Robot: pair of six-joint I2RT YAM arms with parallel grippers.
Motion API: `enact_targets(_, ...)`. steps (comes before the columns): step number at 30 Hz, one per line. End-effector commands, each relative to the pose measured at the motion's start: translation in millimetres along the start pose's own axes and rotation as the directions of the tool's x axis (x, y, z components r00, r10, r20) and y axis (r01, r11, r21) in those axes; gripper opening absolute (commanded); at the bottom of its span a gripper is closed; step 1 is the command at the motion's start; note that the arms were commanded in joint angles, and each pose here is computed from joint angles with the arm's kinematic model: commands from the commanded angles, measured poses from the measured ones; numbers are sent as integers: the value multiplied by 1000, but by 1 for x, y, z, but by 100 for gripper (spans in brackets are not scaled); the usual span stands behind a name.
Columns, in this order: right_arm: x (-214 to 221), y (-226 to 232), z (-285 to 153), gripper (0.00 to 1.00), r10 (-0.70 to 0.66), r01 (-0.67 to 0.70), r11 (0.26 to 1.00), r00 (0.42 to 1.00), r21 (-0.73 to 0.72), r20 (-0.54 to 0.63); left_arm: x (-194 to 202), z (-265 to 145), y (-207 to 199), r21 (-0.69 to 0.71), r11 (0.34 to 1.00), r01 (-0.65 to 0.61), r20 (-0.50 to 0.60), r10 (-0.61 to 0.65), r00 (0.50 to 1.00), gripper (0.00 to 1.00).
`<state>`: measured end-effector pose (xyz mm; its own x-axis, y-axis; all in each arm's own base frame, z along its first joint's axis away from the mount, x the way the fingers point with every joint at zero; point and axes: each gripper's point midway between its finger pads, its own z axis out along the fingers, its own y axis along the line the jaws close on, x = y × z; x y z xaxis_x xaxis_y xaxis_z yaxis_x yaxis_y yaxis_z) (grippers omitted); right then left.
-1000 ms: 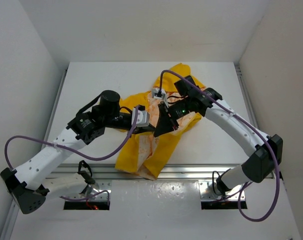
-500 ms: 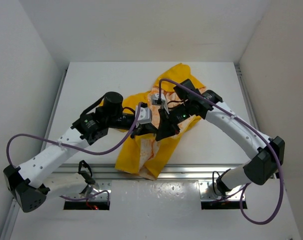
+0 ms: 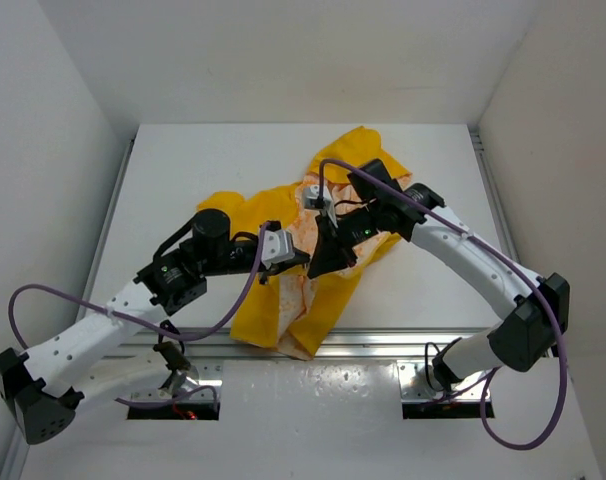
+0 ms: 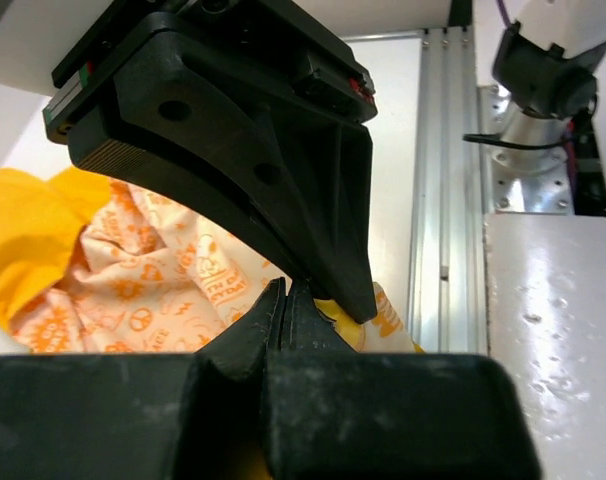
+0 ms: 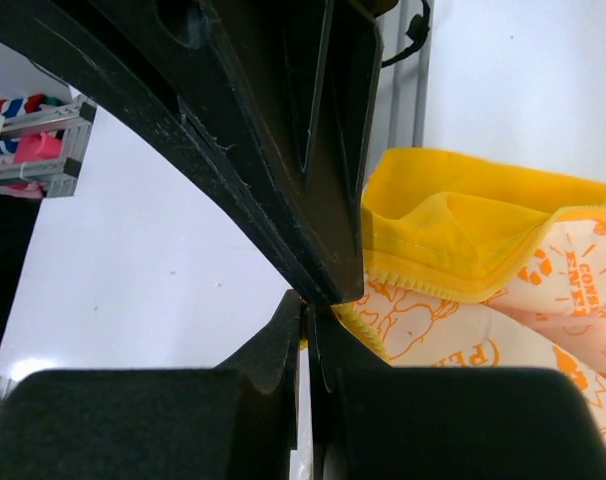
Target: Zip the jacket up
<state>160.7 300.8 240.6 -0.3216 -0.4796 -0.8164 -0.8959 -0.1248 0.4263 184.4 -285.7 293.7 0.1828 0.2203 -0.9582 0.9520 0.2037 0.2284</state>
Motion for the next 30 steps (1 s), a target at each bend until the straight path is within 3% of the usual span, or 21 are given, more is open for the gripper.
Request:
enact_targets(1, -9, 55, -3, 0, 42, -32, 980, 998, -197, 48, -15, -14, 71, -359, 927, -108, 11, 120, 993, 0)
enact_targets(4, -10, 55, -2, 3, 42, -33, 981, 998, -192, 45, -12, -11, 72, -366, 925, -105, -1, 113, 994, 0)
enact_targets(5, -9, 50, -2, 25, 46, -40, 986, 998, -162, 36, -11, -12, 73, -374, 924, -78, 6, 86, 996, 0)
enact_targets(9, -11, 43, -13, 51, 42, -40, 998, 998, -51, 40, -9, -9, 79, -419, 908, -6, 18, 15, 1000, 0)
enact_targets(10, -6, 25, -14, 51, 29, -30, 999, 999, 31, 44, -8, -11, 82, -441, 898, 10, 18, -2, 1000, 0)
enact_targets(11, -7, 16, -23, 50, 102, -108, 992, 992, 73, 79, -9, -12, 84, -454, 890, 26, 29, -14, 999, 0)
enact_targets(12, -28, 14, -33, 46, -3, -16, 993, 988, 117, 156, -7, -9, 86, -461, 885, 60, 42, -46, 998, 0)
enact_targets(13, -11, 6, -31, 45, 78, -100, 988, 982, 120, 174, -2, -8, 90, -481, 873, 76, 32, -69, 997, 0)
enact_targets(14, -13, -1, -44, 43, 252, -289, 949, 935, 127, 249, -5, -9, 92, -494, 864, 97, 53, -81, 995, 0)
enact_targets(15, -32, 0, -54, 40, 180, -236, 961, 927, 141, 328, -6, -7, 95, -504, 853, 139, 77, -116, 990, 0)
enact_targets(18, -41, -11, -61, 40, 308, -381, 922, 832, 71, 461, -12, -7, 103, -536, 819, 205, 137, -155, 978, 0)
enact_targets(20, -50, -18, -61, 42, 399, -480, 877, 747, 17, 531, -19, -6, 102, -525, 805, 275, 196, -200, 960, 0)
enact_targets(21, -47, -23, -56, 43, 500, -571, 820, 680, -39, 536, -18, -6, 107, -539, 787, 299, 206, -221, 953, 0)
enact_targets(22, -58, -34, -60, 45, 463, -555, 831, 652, -39, 600, -18, -6, 112, -544, 766, 341, 231, -254, 939, 0)
enact_targets(23, -60, -37, -57, 45, 596, -658, 740, 546, -139, 589, -22, -10, 117, -557, 747, 362, 252, -264, 931, 0)
enact_targets(26, -89, -52, -62, 47, 678, -700, 671, 446, -244, 584, -26, -15, 127, -583, 697, 417, 295, -296, 908, 0)
enact_targets(30, -112, -47, -65, 47, 687, -689, 671, 440, -273, 578, -21, -23, 140, -620, 644, 449, 317, -319, 893, 0)
